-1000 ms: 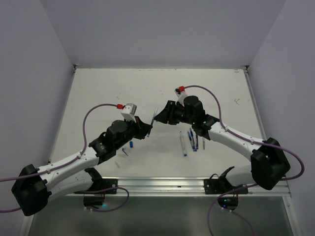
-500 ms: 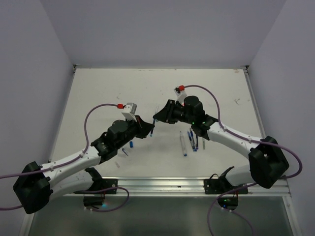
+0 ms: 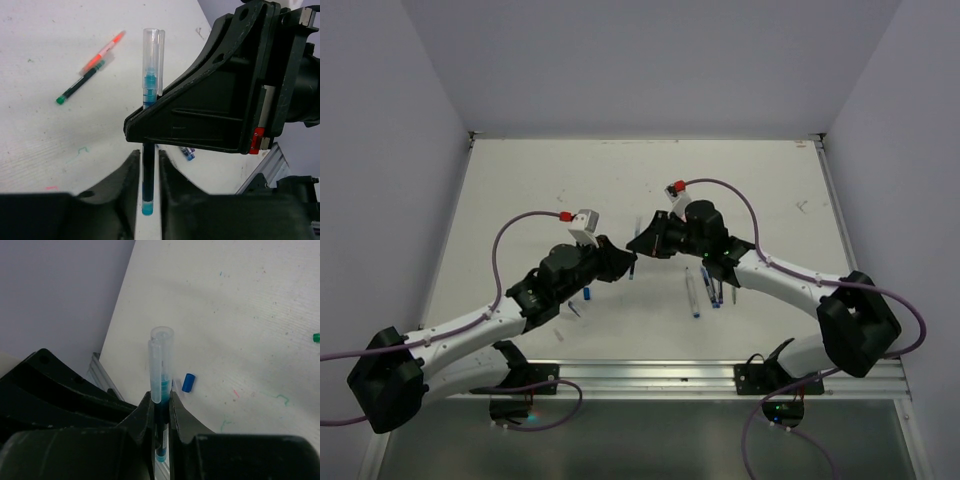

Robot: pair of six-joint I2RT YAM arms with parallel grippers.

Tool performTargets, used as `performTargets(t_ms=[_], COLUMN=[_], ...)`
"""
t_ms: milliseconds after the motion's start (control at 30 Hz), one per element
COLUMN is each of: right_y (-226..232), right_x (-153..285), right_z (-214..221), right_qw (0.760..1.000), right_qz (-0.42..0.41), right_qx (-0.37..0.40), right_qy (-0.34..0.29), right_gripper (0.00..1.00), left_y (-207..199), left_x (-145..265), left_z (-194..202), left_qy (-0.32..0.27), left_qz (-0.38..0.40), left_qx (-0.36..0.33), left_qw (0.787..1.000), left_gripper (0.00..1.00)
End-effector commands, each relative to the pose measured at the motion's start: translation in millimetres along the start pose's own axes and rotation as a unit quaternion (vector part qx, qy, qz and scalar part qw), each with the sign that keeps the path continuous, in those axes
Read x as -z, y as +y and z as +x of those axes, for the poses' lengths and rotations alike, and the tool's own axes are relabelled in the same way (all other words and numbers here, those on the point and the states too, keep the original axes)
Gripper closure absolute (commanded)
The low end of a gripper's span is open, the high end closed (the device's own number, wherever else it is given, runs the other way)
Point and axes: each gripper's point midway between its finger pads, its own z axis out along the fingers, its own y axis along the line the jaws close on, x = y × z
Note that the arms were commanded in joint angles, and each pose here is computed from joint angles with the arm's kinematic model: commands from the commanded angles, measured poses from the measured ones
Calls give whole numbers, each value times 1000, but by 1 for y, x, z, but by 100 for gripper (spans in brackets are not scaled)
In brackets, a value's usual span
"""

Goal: Open the pen caps

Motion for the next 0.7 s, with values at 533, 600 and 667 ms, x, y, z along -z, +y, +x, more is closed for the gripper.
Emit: performTargets(t_ms=[533, 600, 667], right_y=[33, 38, 42], right_x=[86, 92, 95], right_z=[79, 83, 83], right_qw=[962, 958, 956], right_qz=[-153, -171, -181], right_qx=[175, 177, 177], right_qy=[142, 147, 144], right_gripper=[100, 100, 100], left_y=[-74, -83, -87], left_x=[35, 37, 38], left_z=[-38, -36, -32], left_qy=[-32, -28, -23], left_qz=[212, 241, 260], left_qx=[-71, -78, -78], left_qw=[974, 967, 962], left_gripper=[44, 45, 45])
